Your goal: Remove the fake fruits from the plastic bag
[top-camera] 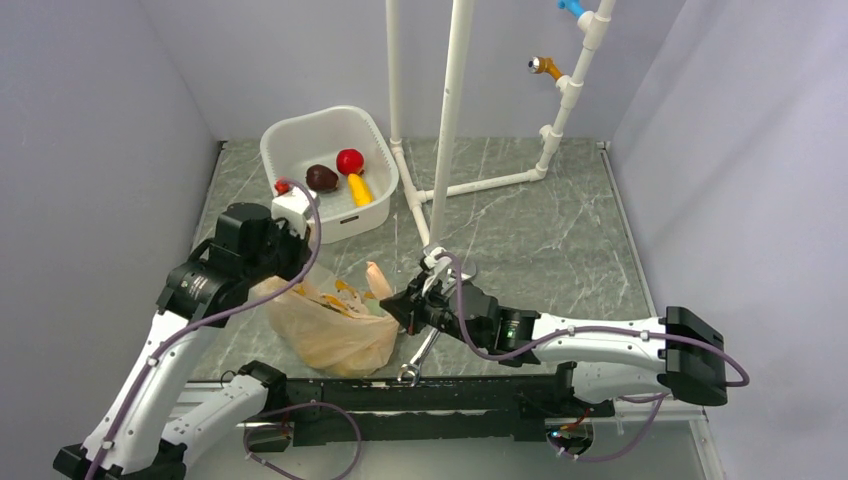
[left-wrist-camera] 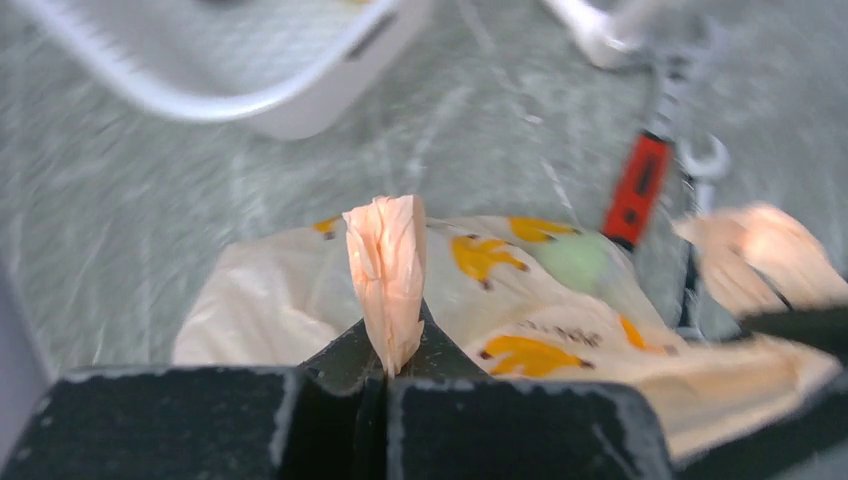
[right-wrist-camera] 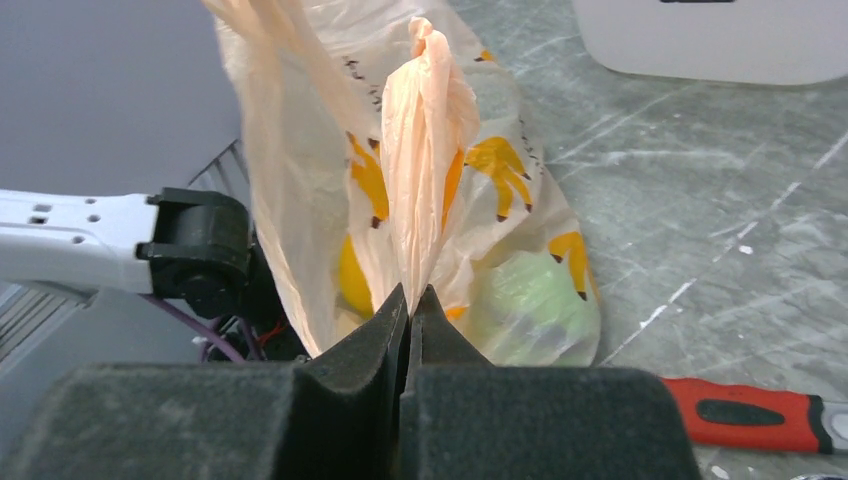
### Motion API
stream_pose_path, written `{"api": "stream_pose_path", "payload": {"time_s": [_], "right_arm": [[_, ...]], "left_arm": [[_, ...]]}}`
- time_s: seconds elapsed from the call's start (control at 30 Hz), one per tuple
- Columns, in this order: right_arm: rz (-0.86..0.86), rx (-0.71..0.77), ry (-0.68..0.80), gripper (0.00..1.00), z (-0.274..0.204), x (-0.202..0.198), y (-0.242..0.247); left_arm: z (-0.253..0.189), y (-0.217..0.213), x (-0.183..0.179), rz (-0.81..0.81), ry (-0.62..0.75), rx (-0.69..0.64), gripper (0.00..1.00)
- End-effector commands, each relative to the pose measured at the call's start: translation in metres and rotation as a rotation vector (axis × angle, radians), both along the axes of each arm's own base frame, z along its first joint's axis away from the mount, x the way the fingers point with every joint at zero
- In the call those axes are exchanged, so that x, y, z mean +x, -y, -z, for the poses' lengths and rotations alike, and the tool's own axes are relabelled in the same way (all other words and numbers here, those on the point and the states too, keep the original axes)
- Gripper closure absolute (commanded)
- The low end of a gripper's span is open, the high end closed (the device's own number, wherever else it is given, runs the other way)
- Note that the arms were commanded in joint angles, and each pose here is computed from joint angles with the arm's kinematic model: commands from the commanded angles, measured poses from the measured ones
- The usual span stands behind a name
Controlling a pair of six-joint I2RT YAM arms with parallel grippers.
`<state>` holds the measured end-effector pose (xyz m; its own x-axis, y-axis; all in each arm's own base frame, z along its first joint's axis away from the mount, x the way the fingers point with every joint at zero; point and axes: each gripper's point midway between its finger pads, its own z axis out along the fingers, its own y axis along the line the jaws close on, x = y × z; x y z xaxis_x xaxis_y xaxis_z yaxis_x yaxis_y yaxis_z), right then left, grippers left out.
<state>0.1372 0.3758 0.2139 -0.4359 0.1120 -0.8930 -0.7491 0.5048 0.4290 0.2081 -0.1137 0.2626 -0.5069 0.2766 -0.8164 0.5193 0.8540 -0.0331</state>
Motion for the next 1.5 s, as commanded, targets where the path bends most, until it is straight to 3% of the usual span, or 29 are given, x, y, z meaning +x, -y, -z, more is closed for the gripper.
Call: {"api": "stream_pose_path", "payload": {"time_s": [0.0,0.17,0.27,0.4,0.6,0.77,0.9,1.1,1.27,1.47], "right_arm": [[0.133,-0.002,-0.007,1.00,-0.015,0.025,-0.001],[0.380,-0.051,-0.002,1.00,-0.025,0.067,0.004],[0.492,-0.087,0.058,1.00,-0.046,0.096,0.008],[0.602,-0.105,0.119,1.00,-0.081,0.137,0.018],[0.520,-0.038,0.178,1.00,-0.130,0.165,0.004],[0.423,-0.018,0.178,0.93,-0.122,0.152,-0.005],[0.325,-0.018,0.102,0.87,-0.072,0.126,0.001],[0.220,-0.075,0.000,0.80,-0.001,0.079,0.025],[0.144,-0.204,-0.029,0.50,0.025,0.051,0.047],[0.031,-0.288,0.003,0.34,0.005,0.031,0.057]], "left_arm": [[-0.038,-0.070,0.031,-0.503,0.182,0.036,1.00],[-0.094,-0.115,0.028,-0.799,0.470,-0.151,1.00],[-0.121,-0.125,0.029,-0.873,0.575,-0.232,1.00],[-0.150,-0.133,0.036,-0.973,0.517,-0.200,1.00],[-0.176,-0.144,0.027,-1.047,0.570,-0.282,1.00],[-0.134,-0.146,0.013,-1.058,0.558,-0.367,1.00],[-0.077,-0.138,-0.005,-1.025,0.509,-0.510,1.00],[-0.019,-0.119,-0.033,-0.879,0.437,-0.625,1.00],[-0.006,-0.112,-0.052,-0.809,0.386,-0.638,1.00],[0.007,-0.105,-0.059,-0.745,0.330,-0.559,1.00]]}}
